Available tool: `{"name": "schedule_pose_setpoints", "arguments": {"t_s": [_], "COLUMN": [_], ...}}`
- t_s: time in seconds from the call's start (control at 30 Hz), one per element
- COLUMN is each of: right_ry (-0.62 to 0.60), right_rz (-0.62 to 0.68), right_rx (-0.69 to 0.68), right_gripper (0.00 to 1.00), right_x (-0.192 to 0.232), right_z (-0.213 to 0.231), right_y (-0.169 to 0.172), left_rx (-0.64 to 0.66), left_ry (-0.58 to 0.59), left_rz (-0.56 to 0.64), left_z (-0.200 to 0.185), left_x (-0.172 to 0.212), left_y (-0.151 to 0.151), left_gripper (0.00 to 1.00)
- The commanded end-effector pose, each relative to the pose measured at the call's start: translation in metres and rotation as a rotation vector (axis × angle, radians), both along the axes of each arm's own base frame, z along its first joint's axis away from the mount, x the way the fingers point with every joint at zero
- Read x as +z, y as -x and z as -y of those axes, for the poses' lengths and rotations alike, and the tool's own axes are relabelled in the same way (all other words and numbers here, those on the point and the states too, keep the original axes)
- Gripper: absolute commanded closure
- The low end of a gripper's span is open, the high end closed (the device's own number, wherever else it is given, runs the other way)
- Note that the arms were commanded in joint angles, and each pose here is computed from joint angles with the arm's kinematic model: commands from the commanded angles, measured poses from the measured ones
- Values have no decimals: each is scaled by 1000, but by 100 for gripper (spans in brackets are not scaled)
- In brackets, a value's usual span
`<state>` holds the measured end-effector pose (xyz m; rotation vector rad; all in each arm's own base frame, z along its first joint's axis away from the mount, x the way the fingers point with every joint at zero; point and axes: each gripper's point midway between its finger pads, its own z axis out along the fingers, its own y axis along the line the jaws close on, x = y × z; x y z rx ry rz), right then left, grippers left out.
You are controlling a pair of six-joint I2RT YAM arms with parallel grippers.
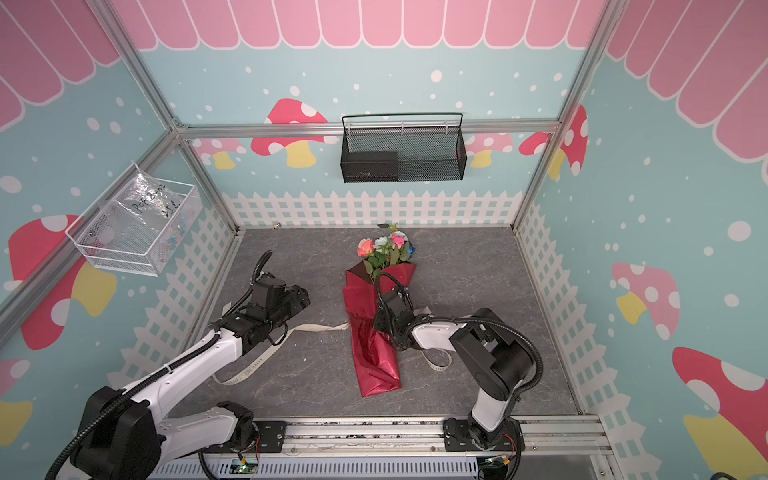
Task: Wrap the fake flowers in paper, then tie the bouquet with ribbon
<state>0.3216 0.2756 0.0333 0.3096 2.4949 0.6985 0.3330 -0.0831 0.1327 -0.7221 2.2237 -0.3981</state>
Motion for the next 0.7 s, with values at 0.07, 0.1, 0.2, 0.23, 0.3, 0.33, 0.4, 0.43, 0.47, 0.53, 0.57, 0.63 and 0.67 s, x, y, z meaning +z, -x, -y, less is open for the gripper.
{"name": "schedule_pose_setpoints", "arguments": {"t_s": [0.07,0.1,0.2,0.23,0.3,0.33,0.4,0.43,0.47,0.53,0.57,0.63,0.67], "right_ry": [-26,-12,7,13,25,37,65,85,114,170,192,242,274], "right_rz": [58,70,83,85,93,101,123,142,148,153,156,145,131], "right_rx": [-26,-17,-6,-11,-20,-24,-32,-38,-41,-50,-50,-50,-50], "right_gripper": [53,50,33,27,23,23,23,23,23,23,23,25,26], "right_x": [22,27,38,41,47,51,61,67,71,77,82,85,84], "right_z": [3,5,13,16,25,30,42,48,56,74,83,103,114], "right_y": [1,2,8,10,15,18,22,23,27,32,35,41,45], "left_rx": [11,17,34,38,48,52,66,74,85,106,123,148,158], "left_ry": [-4,-2,8,8,8,6,-7,-14,-22,-34,-39,-35,-29], "left_rz": [-13,-8,10,16,24,28,30,26,20,9,0,-9,-4], "left_z": [-12,-14,-19,-21,-25,-27,-34,-38,-43,-53,-59,-69,-73], "left_x": [-2,0,8,12,18,21,25,26,26,27,26,25,26], "left_y": [14,15,16,16,17,17,18,20,21,25,28,33,35], "left_gripper": [14,14,13,13,12,11,9,9,9,8,8,8,8]}}
